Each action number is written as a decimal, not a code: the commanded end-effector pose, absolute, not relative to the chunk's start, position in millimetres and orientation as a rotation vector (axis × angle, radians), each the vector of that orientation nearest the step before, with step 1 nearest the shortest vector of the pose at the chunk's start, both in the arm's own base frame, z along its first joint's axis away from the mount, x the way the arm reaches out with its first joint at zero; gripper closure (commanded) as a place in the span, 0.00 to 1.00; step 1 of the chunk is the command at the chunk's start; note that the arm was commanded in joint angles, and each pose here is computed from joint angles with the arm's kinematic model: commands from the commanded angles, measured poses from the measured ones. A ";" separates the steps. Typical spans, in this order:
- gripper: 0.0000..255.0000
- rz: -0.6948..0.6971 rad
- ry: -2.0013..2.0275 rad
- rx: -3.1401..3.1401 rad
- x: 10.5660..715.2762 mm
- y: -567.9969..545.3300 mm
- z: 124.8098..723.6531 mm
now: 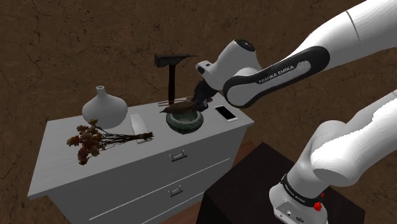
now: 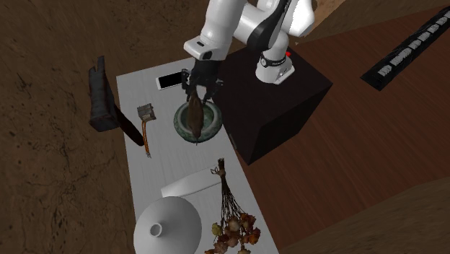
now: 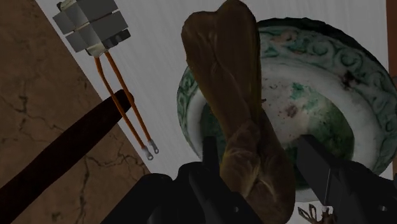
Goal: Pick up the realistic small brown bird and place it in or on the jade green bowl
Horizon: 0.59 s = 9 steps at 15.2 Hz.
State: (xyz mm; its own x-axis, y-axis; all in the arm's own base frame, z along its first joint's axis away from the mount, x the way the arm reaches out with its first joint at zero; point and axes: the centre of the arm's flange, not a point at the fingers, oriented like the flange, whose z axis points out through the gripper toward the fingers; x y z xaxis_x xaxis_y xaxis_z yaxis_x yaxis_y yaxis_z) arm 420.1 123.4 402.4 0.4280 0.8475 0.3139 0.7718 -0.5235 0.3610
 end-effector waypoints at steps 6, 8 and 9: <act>1.00 0.698 1.439 2.513 419.3 124.0 384.0; 1.00 0.698 1.439 2.513 419.3 124.0 384.0; 1.00 0.698 1.439 2.513 419.3 124.0 384.0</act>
